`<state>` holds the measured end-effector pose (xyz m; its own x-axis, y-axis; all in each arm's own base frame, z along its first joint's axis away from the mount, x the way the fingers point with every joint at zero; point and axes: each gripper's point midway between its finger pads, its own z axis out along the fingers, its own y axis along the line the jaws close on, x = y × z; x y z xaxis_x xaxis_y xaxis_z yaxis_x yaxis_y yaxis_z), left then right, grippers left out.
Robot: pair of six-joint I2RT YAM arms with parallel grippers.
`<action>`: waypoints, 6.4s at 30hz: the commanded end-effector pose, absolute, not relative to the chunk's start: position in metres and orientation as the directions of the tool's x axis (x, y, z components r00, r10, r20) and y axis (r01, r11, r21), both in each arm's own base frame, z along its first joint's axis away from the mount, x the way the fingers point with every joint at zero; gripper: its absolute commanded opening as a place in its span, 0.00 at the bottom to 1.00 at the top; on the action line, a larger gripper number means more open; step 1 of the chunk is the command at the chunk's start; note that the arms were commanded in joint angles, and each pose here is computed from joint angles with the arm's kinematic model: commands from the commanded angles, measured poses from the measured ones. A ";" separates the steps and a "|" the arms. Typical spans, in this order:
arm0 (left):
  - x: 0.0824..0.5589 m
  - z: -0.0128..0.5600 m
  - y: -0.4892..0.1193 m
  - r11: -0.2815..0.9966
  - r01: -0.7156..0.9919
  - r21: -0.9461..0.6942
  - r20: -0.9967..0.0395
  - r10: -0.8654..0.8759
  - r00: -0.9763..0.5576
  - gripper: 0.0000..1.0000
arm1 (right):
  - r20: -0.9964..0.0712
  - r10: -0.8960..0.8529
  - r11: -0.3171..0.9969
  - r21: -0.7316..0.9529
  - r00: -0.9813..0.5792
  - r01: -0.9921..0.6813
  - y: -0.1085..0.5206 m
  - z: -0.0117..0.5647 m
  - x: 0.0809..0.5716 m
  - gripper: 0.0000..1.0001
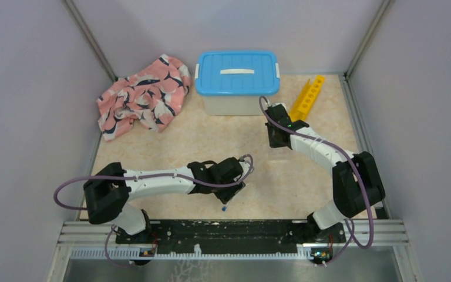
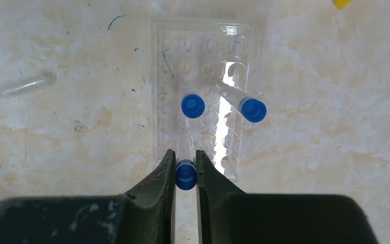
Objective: Organize the chemistry lab equipment
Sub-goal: Insert the test tube into the slot of the test tube rack, then pick up the test tube at the center of the board.
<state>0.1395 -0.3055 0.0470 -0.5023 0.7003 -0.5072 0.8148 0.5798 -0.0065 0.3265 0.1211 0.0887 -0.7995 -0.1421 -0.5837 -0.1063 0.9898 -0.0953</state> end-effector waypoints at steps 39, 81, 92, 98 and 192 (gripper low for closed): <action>0.104 0.022 -0.311 0.551 0.833 -0.047 -0.441 0.737 -0.512 0.35 | -0.617 -0.106 0.994 -0.055 -0.780 -0.092 0.126 0.093 0.336 0.39; 0.122 0.015 -0.344 0.563 0.827 0.003 -0.473 0.729 -0.495 0.35 | -0.638 -0.095 0.995 -0.028 -0.764 -0.101 0.128 0.101 0.334 0.39; 0.124 0.009 -0.347 0.557 0.830 0.007 -0.467 0.736 -0.490 0.19 | -0.638 -0.096 0.995 -0.031 -0.764 -0.099 0.128 0.101 0.334 0.39; 0.122 0.003 -0.345 0.558 0.830 0.008 -0.450 0.743 -0.496 0.02 | -0.646 -0.091 0.995 -0.031 -0.758 -0.093 0.127 0.105 0.334 0.40; 0.361 0.259 -0.297 0.269 -0.125 -0.955 -0.136 -0.772 -0.621 0.00 | -0.856 0.500 0.519 0.418 -0.132 -0.745 0.300 0.295 0.302 0.44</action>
